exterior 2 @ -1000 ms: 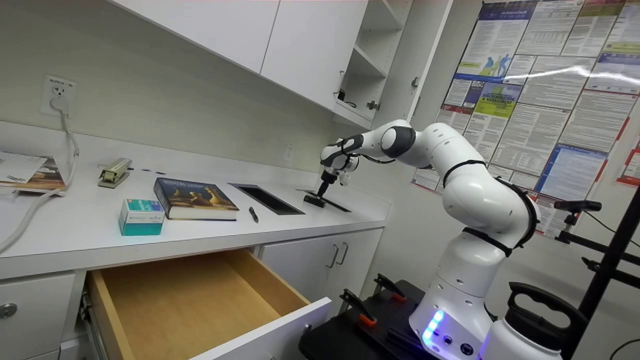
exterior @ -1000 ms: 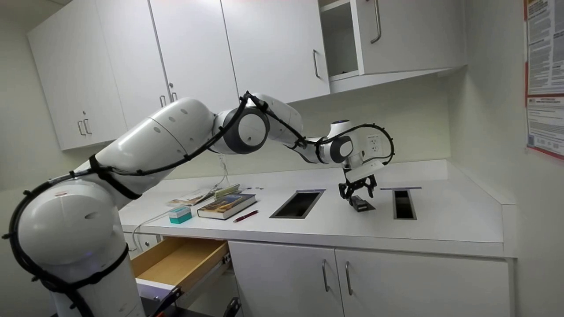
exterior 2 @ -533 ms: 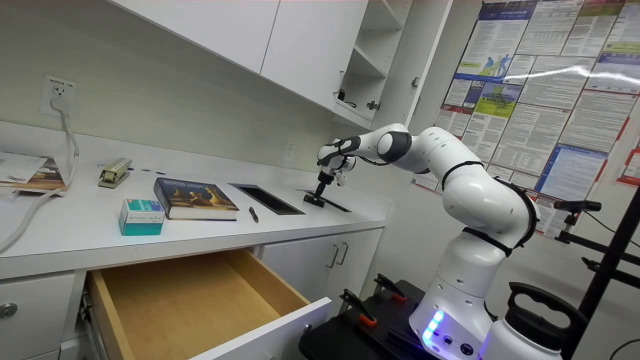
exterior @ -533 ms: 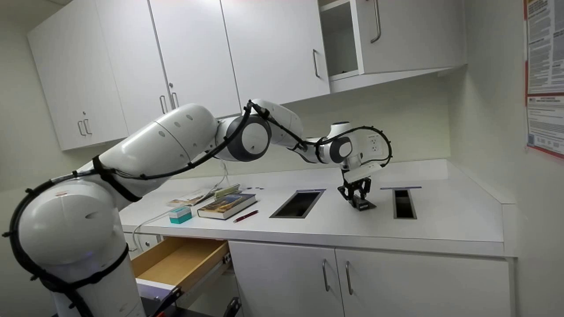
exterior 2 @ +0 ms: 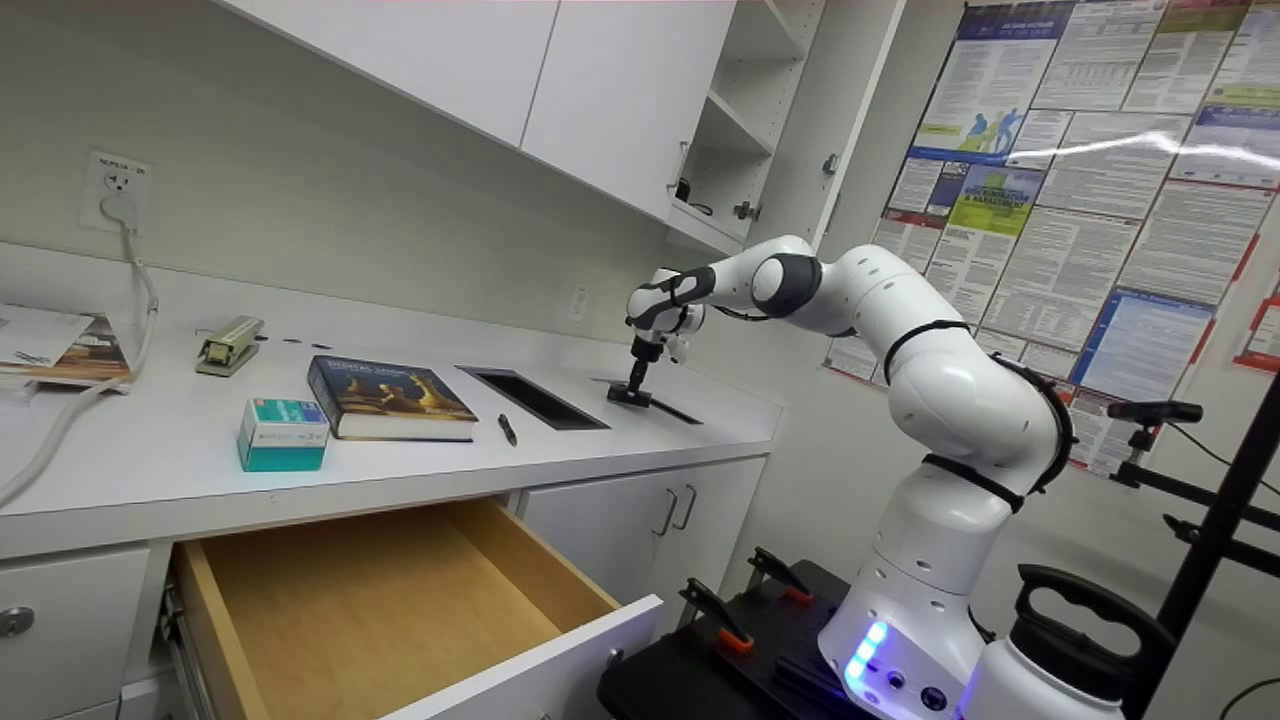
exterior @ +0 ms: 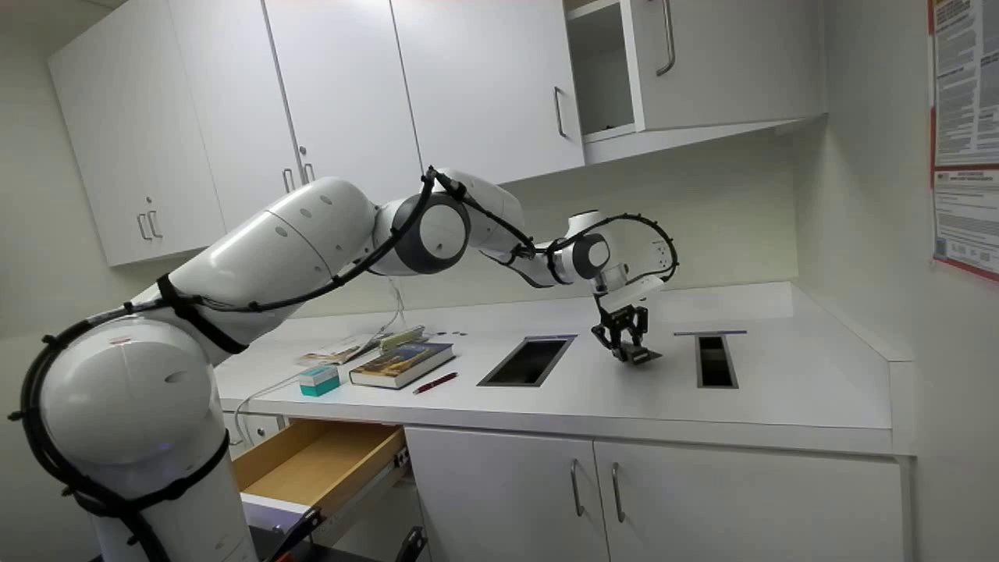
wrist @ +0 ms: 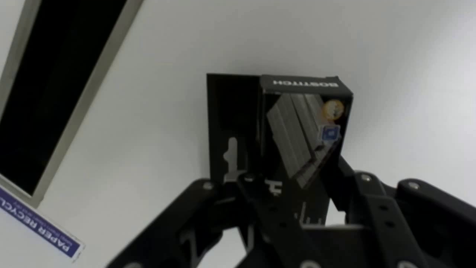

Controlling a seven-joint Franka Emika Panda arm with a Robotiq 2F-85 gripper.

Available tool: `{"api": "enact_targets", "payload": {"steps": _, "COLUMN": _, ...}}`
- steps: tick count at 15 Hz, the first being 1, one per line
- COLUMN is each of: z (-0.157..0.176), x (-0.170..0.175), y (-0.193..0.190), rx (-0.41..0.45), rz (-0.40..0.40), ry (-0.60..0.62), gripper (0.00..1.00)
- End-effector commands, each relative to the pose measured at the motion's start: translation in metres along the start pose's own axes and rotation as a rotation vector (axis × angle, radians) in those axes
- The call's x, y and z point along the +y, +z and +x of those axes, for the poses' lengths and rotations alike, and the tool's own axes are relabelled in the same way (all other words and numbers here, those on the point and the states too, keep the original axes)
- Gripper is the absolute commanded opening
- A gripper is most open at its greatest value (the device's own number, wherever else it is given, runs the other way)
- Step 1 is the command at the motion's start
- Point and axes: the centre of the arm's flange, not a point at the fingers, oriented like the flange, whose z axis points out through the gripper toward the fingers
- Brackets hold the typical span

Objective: Pick up the black object and put it in the open drawer

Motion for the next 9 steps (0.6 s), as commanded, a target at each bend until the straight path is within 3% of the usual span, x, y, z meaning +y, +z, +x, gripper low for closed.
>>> {"api": "enact_targets", "payload": {"steps": 1, "z": 0.007, "x": -0.059, "y": -0.041, "rx": -0.036, "rz": -0.017, "ry": -0.098, "gripper": 0.19}}
{"api": "enact_targets", "payload": {"steps": 6, "z": 0.029, "x": -0.113, "y": -0.059, "rx": -0.036, "rz": 0.038, "ry": -0.231, "gripper": 0.19}}
{"api": "enact_targets", "payload": {"steps": 7, "z": 0.052, "x": -0.074, "y": -0.031, "rx": -0.039, "rz": 0.046, "ry": -0.185, "gripper": 0.44}}
{"api": "enact_targets", "payload": {"steps": 9, "z": 0.054, "x": -0.086, "y": -0.037, "rx": -0.04, "rz": 0.056, "ry": -0.2, "gripper": 0.44}}
